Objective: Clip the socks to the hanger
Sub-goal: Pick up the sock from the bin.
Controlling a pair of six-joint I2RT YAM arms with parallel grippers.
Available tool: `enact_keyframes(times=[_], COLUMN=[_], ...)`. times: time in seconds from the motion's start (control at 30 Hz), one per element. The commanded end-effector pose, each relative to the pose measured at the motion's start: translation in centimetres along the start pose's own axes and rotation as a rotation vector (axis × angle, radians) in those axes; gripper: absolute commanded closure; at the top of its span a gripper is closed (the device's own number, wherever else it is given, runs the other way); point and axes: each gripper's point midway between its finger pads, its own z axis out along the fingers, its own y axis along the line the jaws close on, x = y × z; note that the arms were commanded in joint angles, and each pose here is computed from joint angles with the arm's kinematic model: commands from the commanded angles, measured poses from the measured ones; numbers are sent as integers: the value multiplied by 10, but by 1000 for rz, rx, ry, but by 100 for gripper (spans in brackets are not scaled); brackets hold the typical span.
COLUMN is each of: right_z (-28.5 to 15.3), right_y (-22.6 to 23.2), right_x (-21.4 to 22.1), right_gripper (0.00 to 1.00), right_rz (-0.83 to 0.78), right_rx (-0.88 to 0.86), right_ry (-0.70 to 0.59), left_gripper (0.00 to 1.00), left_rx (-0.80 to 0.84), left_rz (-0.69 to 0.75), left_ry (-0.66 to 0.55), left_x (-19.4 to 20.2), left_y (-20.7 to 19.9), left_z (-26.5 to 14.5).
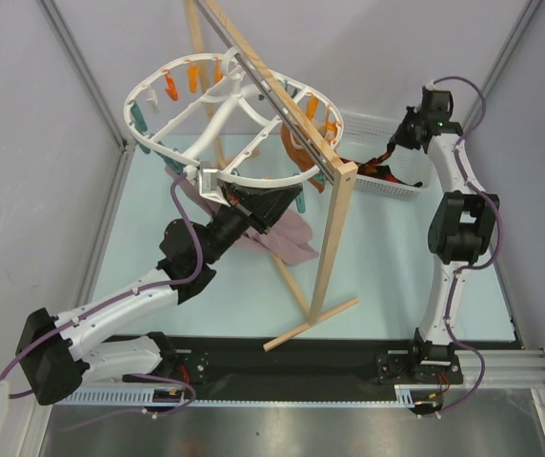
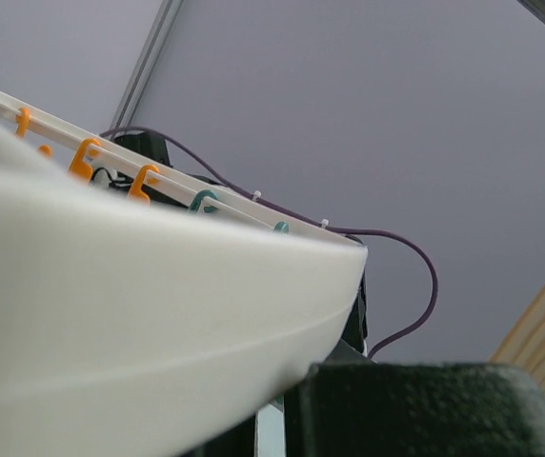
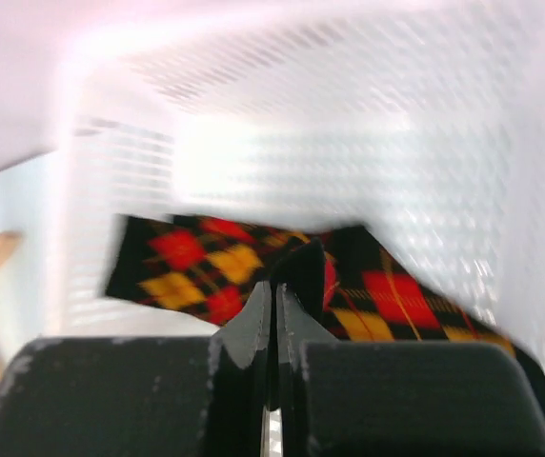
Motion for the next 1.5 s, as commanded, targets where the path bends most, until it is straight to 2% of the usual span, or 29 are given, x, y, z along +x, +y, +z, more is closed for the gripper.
enact_keyframes(times=[0.0, 0.13, 0.2, 0.33, 0.53, 0.67, 0.8, 0.87, 1.03, 1.13, 1.33, 1.47], right_z=[-40, -45, -54, -86, -139, -153, -153, -150, -106, -90, -83, -77], right_y=[59, 67, 75, 95, 119, 103, 62, 53, 8, -11, -52, -76], right_x=[-37, -22, -28, -35, -38, -27, -15, -17, 12, 19, 18, 27], right_gripper=[100, 100, 100, 100, 100, 100, 100, 100, 100, 100, 100, 100], right_rz=[-208, -257, -260, -297, -321, -225, -62, -32, 46, 60, 162, 190], right_rx=[-248, -318, -355, -443, -540, -499, -380, -383, -305, -251, -118, -42], right_ry=[-82, -74, -130, -162, -135, -89, -113, -146, -47, -42, -65, 0], left_gripper=[100, 100, 100, 100, 100, 100, 100, 100, 100, 100, 100, 100], left_rx=[-130, -131, -129, -118, -121, -116, -117, -119, -119, -117, -125, -126], left_rz=[-78, -72, -67, -73, -92, -96, -93, -92, -93, -92, -78, -81], left_ry=[52, 51, 49, 50, 57, 62, 62, 66, 66, 66, 71, 74], left_x=[24, 23, 21, 21, 26, 28, 28, 29, 29, 29, 29, 31], left_y=[30, 30, 29, 26, 29, 28, 28, 29, 29, 29, 31, 32], left_z=[-7, -7, -7, -6, -8, -8, -8, -9, -9, -8, -10, -10])
